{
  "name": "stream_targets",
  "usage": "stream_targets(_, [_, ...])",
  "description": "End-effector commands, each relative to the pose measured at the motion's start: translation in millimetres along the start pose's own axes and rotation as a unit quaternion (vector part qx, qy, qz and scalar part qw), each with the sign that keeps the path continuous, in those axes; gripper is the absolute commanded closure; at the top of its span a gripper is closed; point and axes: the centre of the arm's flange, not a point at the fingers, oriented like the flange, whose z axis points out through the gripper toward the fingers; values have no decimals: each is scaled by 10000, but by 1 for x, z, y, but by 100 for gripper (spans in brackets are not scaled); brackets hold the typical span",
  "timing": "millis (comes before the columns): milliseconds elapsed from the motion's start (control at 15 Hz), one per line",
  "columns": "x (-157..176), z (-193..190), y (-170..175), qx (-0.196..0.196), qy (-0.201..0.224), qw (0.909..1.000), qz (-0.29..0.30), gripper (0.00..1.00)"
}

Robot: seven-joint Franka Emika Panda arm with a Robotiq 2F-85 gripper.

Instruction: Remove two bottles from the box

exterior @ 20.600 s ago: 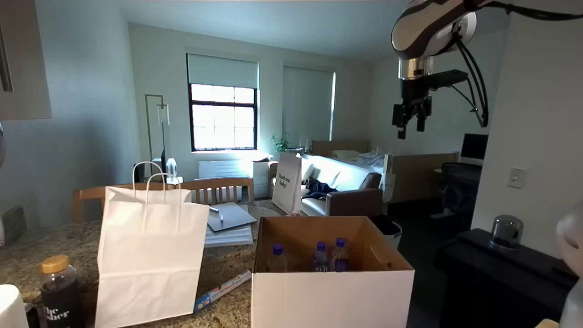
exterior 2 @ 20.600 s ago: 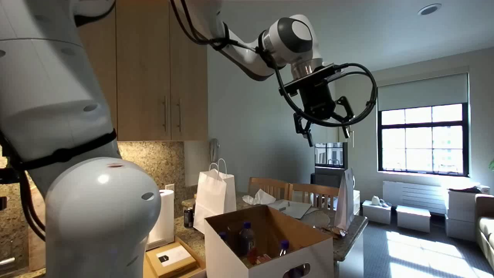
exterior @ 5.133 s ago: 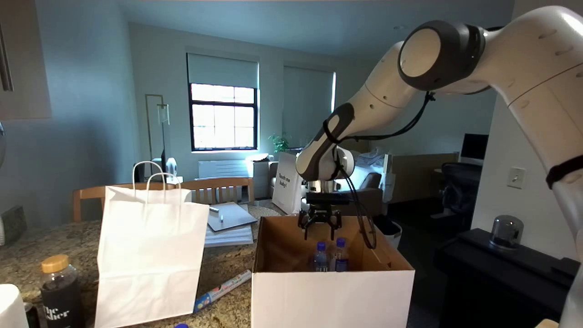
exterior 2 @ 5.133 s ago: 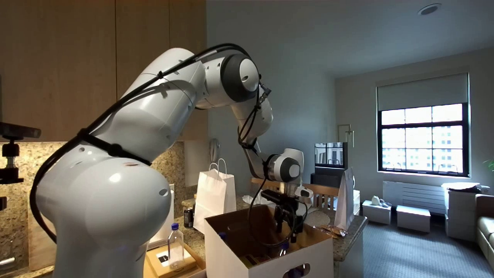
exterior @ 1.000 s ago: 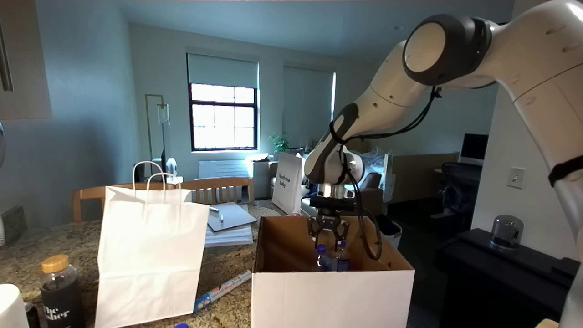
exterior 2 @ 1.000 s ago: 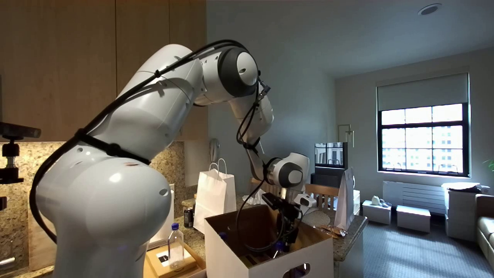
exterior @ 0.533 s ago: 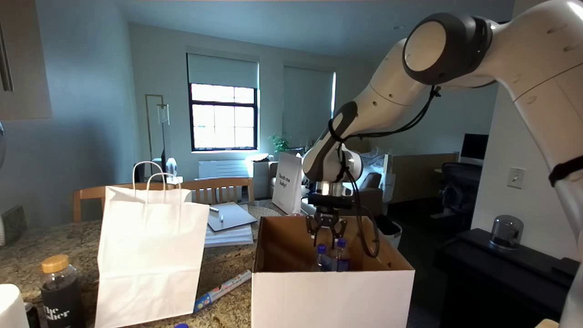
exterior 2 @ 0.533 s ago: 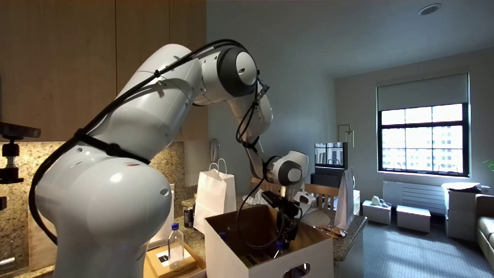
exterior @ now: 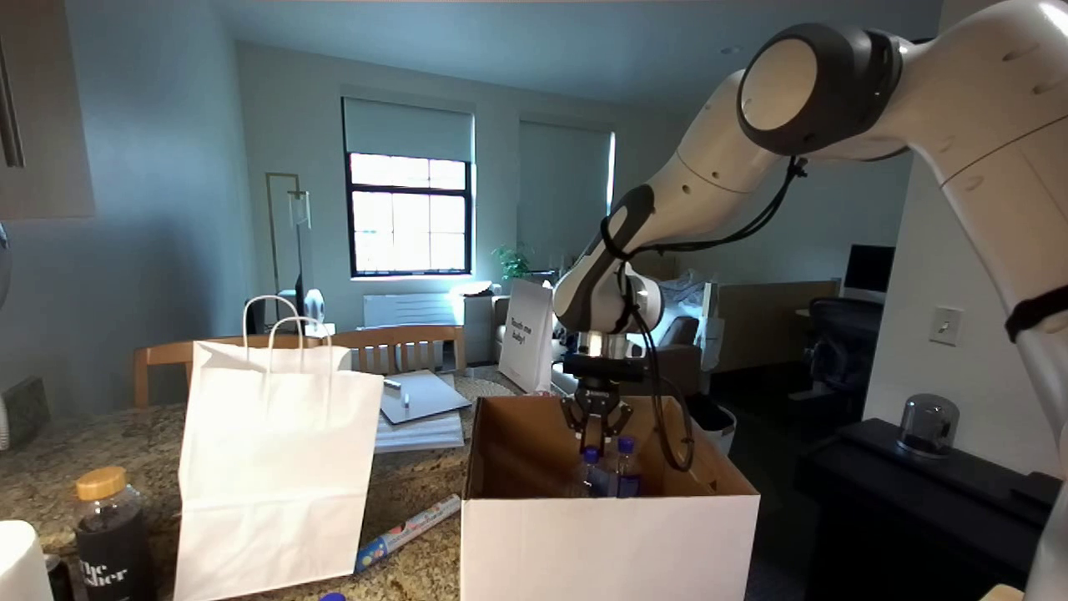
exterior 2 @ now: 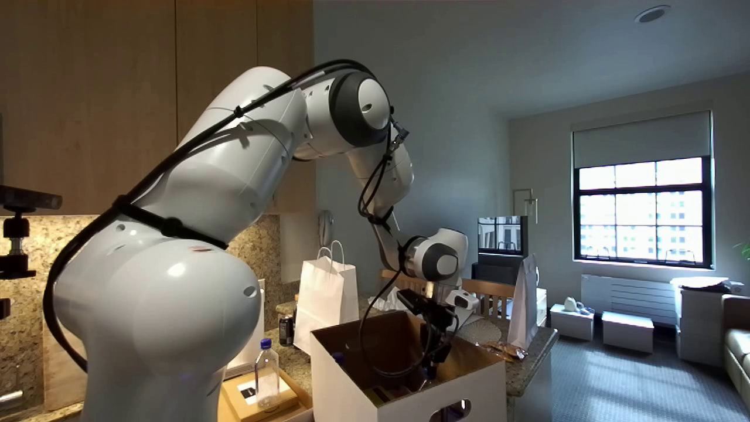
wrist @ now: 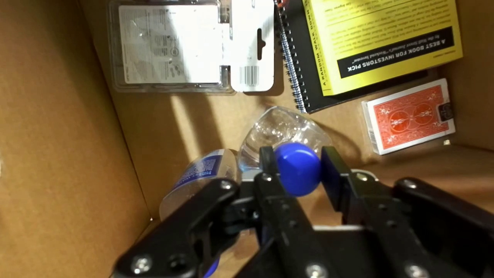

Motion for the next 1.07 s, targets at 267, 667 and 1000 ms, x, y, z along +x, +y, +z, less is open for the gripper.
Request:
stream_targets(267, [-28, -35, 14, 52, 196, 9998, -67, 86])
stream_targets(667, [-67, -128, 55, 206, 233, 9995, 19, 85])
stream_targets(1000, [-110, -234, 69, 60, 374, 9988, -322, 85])
